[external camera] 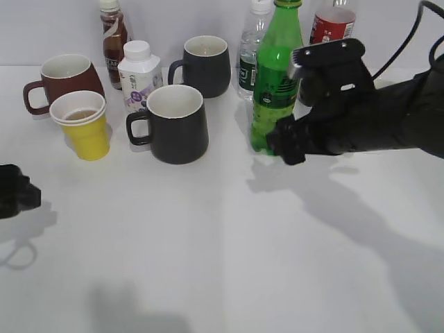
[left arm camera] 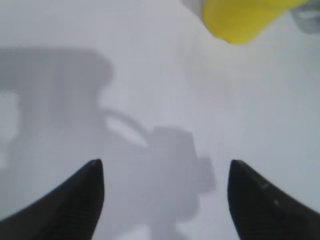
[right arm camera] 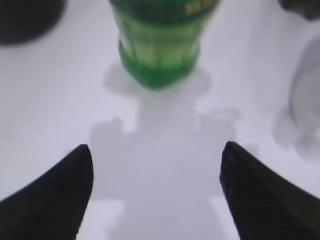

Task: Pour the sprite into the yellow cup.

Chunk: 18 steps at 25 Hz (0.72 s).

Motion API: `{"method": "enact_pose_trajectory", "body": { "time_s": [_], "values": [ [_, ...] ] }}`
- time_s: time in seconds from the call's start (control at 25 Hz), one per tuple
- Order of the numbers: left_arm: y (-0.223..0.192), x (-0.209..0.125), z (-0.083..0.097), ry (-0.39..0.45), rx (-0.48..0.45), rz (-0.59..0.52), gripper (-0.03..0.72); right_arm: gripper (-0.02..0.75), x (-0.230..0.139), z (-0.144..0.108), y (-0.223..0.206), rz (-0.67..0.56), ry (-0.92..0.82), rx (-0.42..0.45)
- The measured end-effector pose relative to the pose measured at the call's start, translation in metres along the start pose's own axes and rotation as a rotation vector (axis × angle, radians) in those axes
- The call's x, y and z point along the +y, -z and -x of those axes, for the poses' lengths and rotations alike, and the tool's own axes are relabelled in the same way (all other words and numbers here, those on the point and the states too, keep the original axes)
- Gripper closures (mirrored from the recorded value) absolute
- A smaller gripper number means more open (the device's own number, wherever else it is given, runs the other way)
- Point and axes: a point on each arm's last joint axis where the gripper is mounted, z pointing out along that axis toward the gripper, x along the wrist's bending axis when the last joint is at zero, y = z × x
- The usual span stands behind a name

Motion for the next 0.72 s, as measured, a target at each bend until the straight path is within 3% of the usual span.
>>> {"method": "enact_pose_trajectory", "body": {
  "time_s": [0.28,0.48,0.56,0.72],
  "values": [
    [0.054,-0.006,0.014,-0.082,0.080,-0.244,0.100,0.146,-0.006,-0.014,0.031,-0.159,0.049,-0.095],
    [0.095,-0.024,0.006,-0.211,0.096,-0.337,0.101,0.147,-0.011,-0.024,0.068,-0.299,0.165,-0.092],
    [0.114,-0.031,0.000,-0.260,0.084,-0.323,0.101,0.147,-0.013,-0.028,0.084,-0.357,0.185,-0.044],
    [0.151,-0.045,-0.013,-0.347,0.018,-0.175,0.104,0.147,-0.021,-0.033,0.120,-0.449,0.209,0.068]
  ]
}}
